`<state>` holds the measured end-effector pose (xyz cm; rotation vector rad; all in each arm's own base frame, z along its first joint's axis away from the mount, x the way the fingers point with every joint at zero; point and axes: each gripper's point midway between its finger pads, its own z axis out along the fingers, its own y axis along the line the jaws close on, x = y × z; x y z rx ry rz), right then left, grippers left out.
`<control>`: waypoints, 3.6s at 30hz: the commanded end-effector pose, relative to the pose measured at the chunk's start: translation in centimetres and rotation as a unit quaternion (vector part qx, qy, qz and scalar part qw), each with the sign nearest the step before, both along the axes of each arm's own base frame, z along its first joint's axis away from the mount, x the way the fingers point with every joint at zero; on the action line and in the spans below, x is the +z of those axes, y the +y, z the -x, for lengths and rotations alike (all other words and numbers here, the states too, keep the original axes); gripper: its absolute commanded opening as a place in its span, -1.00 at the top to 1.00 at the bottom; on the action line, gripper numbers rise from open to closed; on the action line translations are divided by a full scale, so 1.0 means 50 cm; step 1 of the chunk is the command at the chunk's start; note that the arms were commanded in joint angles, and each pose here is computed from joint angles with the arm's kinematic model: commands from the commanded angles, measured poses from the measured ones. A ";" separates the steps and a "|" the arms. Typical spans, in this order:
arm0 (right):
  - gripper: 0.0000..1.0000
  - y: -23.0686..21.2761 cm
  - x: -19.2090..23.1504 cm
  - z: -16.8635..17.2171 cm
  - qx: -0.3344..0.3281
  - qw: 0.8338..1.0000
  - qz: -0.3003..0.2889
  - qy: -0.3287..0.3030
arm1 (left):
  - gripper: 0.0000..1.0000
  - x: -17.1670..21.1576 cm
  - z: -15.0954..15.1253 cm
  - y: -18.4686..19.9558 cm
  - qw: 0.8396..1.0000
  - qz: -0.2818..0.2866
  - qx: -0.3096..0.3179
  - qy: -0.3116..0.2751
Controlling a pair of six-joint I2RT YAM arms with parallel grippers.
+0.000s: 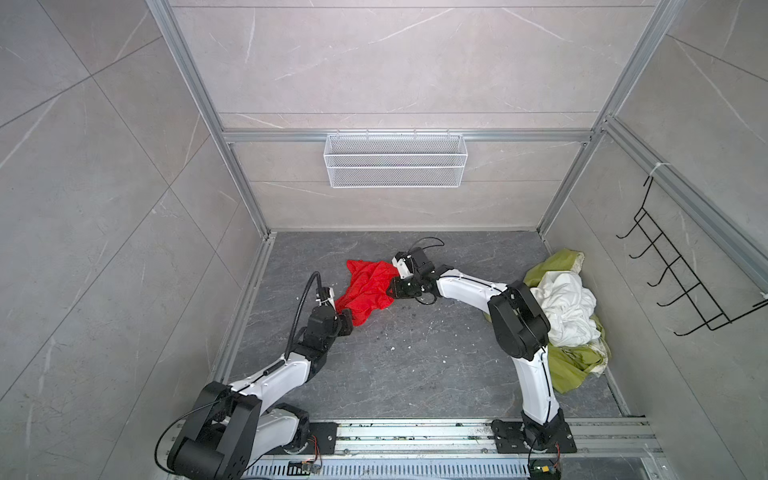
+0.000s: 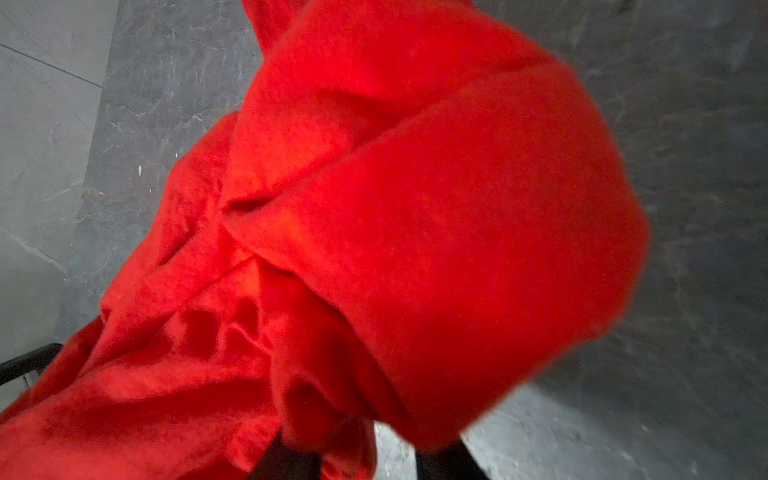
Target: Pick out a specific cloth from the pile
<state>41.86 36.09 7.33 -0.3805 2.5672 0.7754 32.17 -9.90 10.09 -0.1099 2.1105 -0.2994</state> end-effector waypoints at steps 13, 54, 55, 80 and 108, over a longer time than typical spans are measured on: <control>-0.10 -0.025 0.158 0.026 0.007 0.997 -0.014 -0.076 | -1.00 0.097 0.038 0.060 0.997 0.005 0.069 -0.033; -0.79 -0.639 0.187 0.062 -0.271 0.823 0.221 -0.447 | -0.74 0.005 -0.125 0.217 0.978 -0.186 0.091 -0.007; -0.78 -0.643 0.190 0.058 -0.272 0.819 0.216 -0.456 | -0.74 0.003 -0.129 0.219 0.978 -0.185 0.093 -0.012; -0.99 -0.675 0.117 0.103 -0.285 0.849 0.184 -0.405 | -1.00 -0.025 -0.123 0.274 0.978 -0.149 0.124 -0.072; -0.99 -0.696 0.042 0.056 -0.269 0.885 0.135 -0.356 | -1.00 -0.024 -0.123 0.275 0.978 -0.149 0.125 -0.072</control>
